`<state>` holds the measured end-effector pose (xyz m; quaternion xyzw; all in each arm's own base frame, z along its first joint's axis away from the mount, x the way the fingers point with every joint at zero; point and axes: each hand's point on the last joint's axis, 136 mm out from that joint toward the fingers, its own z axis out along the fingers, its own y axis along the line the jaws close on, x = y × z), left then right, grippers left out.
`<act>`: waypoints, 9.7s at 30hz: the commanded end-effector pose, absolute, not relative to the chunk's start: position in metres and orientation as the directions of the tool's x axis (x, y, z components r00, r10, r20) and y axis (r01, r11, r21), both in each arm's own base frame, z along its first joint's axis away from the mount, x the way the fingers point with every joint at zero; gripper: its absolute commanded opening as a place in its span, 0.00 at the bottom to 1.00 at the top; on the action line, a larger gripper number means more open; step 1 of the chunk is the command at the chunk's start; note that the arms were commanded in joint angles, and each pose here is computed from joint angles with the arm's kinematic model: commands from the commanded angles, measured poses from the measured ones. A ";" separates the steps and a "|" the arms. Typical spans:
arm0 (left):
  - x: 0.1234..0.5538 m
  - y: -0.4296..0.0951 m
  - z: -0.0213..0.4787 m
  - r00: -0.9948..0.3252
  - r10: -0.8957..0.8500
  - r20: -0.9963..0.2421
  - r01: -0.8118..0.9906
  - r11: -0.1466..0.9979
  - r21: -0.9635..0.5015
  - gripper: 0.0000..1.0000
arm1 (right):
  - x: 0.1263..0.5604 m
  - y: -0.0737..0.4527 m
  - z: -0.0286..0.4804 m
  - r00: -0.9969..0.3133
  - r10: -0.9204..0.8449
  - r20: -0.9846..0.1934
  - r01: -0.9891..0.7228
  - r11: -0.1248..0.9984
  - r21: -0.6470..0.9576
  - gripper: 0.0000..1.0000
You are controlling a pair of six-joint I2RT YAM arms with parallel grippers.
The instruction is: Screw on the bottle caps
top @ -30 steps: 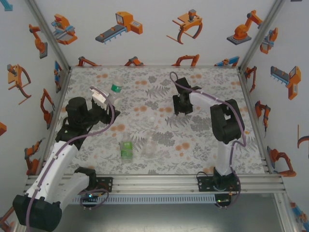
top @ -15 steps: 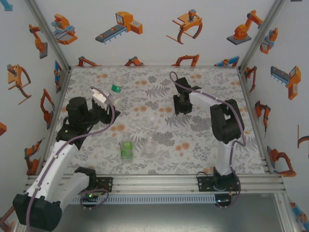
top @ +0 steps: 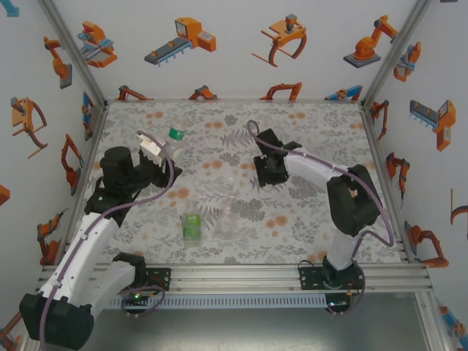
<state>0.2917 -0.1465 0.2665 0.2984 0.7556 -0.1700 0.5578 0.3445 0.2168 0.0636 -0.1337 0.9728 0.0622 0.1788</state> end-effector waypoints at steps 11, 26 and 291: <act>0.290 -0.145 0.284 -0.152 0.265 -0.952 0.639 0.761 0.110 0.00 | 0.276 0.224 0.052 -0.927 -0.207 -0.313 -0.245 0.966 0.086 0.42; 0.292 -0.148 0.281 -0.164 0.260 -0.952 0.649 0.755 0.095 0.01 | 0.261 0.216 0.044 -0.935 -0.206 -0.289 -0.237 0.968 0.078 0.54; 0.297 -0.156 0.274 -0.203 0.239 -0.949 0.672 0.739 0.043 0.04 | 0.253 0.168 0.056 -0.928 -0.019 -0.373 -0.065 0.991 0.114 0.55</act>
